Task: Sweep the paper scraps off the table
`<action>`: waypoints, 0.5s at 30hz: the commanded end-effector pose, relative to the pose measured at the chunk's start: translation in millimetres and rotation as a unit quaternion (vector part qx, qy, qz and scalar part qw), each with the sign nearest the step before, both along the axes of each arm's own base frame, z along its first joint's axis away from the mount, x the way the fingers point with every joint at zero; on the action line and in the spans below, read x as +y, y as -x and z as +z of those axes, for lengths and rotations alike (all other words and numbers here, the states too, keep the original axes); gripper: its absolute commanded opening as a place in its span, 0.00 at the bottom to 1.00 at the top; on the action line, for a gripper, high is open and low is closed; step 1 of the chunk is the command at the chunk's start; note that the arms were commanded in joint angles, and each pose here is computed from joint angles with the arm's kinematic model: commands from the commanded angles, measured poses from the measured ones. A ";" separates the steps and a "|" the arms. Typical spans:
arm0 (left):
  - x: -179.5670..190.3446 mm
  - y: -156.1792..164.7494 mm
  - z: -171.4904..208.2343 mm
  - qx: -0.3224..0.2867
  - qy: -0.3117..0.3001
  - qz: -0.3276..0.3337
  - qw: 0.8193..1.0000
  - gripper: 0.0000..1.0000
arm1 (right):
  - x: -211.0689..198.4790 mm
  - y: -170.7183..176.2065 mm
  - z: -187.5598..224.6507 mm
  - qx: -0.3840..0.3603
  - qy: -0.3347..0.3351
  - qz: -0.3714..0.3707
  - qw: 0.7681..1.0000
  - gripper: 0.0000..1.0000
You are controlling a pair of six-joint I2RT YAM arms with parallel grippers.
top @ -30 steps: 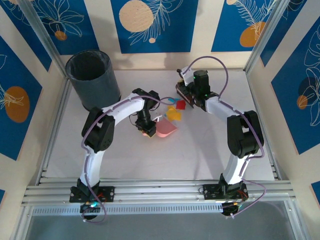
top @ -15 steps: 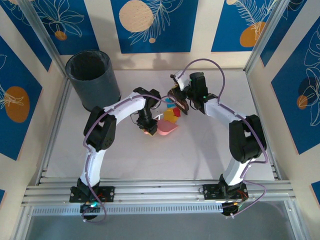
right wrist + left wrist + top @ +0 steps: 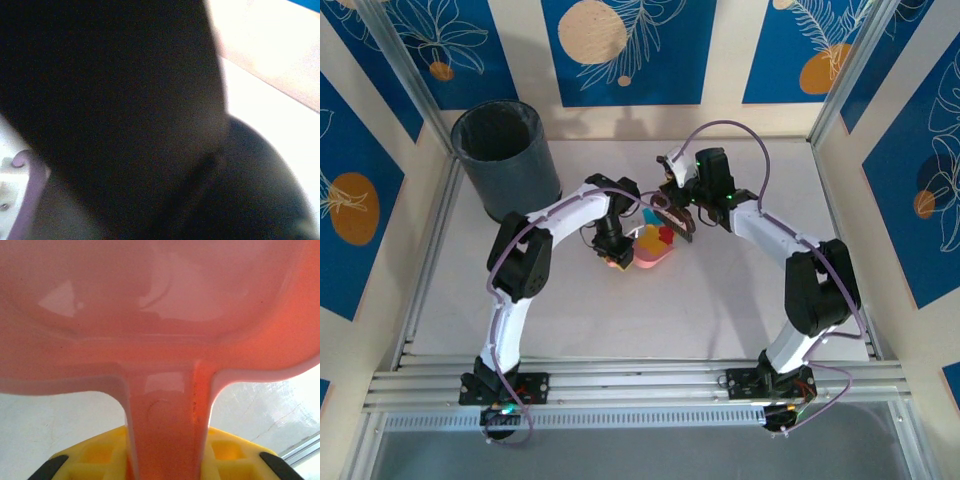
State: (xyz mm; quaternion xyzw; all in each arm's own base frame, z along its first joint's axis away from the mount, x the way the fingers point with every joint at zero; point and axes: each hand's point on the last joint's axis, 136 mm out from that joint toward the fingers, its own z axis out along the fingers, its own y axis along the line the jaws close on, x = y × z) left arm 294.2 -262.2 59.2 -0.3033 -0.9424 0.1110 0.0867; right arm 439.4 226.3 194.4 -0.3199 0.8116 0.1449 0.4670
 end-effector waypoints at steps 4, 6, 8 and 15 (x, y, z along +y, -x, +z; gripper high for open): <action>5.8 -7.2 -3.7 0.000 -0.010 0.015 1.000 0.00 | 8.8 31.6 11.3 0.025 -0.032 0.026 0.999 0.00; 5.8 -5.9 -3.7 0.001 -0.009 0.012 1.000 0.00 | 9.9 35.1 20.1 0.016 -0.043 0.028 0.999 0.00; 7.0 -4.5 -3.6 0.002 -0.009 0.008 1.000 0.00 | 10.2 36.7 28.3 0.007 -0.054 0.027 0.998 0.00; 11.3 1.4 -2.7 0.003 -0.009 -0.002 1.000 0.00 | 3.0 29.2 53.7 -0.034 -0.080 -0.007 0.996 0.00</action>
